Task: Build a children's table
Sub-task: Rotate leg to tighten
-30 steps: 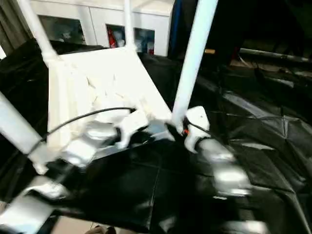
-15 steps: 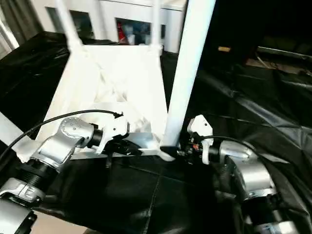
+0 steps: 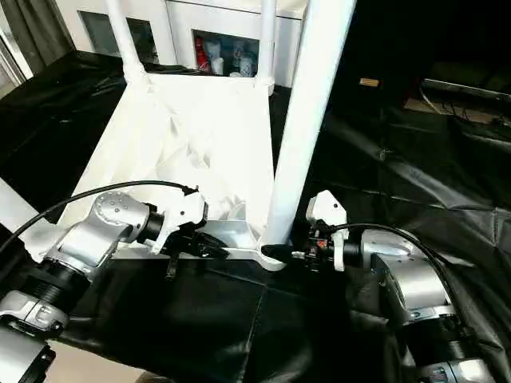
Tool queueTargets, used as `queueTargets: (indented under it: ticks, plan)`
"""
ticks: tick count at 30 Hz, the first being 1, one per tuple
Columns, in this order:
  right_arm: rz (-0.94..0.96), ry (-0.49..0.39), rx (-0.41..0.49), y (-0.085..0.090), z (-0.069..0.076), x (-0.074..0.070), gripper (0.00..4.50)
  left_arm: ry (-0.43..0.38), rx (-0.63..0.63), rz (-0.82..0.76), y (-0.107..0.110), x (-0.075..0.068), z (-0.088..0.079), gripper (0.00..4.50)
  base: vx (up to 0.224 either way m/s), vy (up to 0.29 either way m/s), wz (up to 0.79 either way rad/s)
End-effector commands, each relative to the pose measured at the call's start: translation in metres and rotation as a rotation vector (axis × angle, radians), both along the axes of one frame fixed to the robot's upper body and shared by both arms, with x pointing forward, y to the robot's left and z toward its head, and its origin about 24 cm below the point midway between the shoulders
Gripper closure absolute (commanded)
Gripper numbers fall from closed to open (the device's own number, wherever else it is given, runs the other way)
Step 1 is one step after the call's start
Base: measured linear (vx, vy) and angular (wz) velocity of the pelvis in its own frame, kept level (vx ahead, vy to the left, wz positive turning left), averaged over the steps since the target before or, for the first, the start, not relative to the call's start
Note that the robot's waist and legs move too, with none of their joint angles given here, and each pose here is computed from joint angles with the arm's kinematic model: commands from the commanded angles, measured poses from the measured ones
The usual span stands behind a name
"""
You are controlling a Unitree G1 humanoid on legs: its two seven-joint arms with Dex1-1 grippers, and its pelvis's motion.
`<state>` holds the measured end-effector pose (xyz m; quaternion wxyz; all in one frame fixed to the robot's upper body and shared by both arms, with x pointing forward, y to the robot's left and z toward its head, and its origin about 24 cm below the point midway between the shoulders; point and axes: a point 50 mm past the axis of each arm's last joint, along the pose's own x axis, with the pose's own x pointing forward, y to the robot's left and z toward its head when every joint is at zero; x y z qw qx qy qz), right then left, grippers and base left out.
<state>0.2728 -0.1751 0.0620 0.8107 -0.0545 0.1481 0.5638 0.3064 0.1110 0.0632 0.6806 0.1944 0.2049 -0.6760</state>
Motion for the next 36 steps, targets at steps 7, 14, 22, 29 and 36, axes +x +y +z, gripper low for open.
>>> queueTargets:
  ticks: [7,14,22,29,36]
  plan:
    - [-0.315,0.043,0.006,0.014,-0.030,0.008,2.33,-0.064,0.013,0.239,-0.020,0.013,-0.017,4.50,0.000,0.000,0.00]
    - [-0.668,0.125,0.011,0.044,-0.053,0.013,2.43,-0.072,-0.001,0.341,-0.064,0.009,-0.025,4.50,-0.016,0.000,-0.01]
    - [-0.708,0.097,0.061,0.066,-0.049,0.015,1.73,-0.070,-0.037,0.295,-0.093,-0.001,-0.024,4.50,0.000,0.000,0.00]
    - [-0.555,0.009,0.056,0.043,-0.030,0.019,1.30,-0.076,-0.020,0.249,-0.068,0.000,-0.024,4.50,0.000,0.000,0.00]
    - [-0.260,-0.024,0.066,0.017,-0.007,0.010,1.30,-0.042,-0.015,0.101,-0.040,-0.005,-0.020,4.50,0.000,0.000,0.00]
